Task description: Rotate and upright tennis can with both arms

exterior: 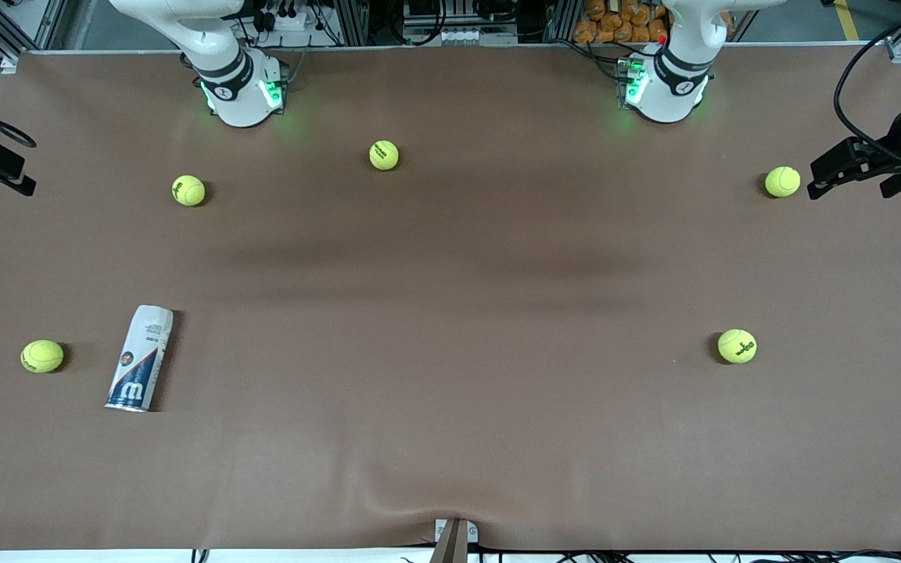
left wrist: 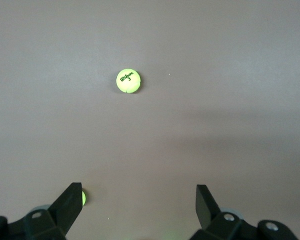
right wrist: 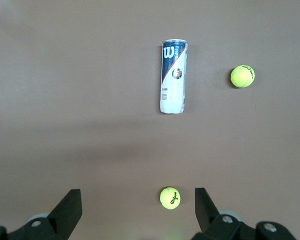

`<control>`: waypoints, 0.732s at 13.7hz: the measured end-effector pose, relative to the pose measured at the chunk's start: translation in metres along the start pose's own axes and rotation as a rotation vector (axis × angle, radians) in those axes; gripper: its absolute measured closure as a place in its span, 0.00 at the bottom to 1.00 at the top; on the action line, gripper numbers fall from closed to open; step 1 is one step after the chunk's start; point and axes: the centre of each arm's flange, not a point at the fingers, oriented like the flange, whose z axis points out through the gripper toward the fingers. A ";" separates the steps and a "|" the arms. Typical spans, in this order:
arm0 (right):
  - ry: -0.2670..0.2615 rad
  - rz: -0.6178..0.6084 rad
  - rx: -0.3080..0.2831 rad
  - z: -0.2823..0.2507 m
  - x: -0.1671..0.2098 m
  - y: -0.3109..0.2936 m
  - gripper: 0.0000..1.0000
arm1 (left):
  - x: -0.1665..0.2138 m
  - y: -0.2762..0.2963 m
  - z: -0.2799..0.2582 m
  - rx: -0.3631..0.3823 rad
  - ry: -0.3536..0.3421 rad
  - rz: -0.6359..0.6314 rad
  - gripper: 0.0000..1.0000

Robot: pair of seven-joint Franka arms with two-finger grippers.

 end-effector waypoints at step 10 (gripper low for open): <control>-0.041 -0.014 -0.005 0.032 0.023 -0.009 0.00 | 0.000 0.000 0.000 0.000 0.000 0.000 0.00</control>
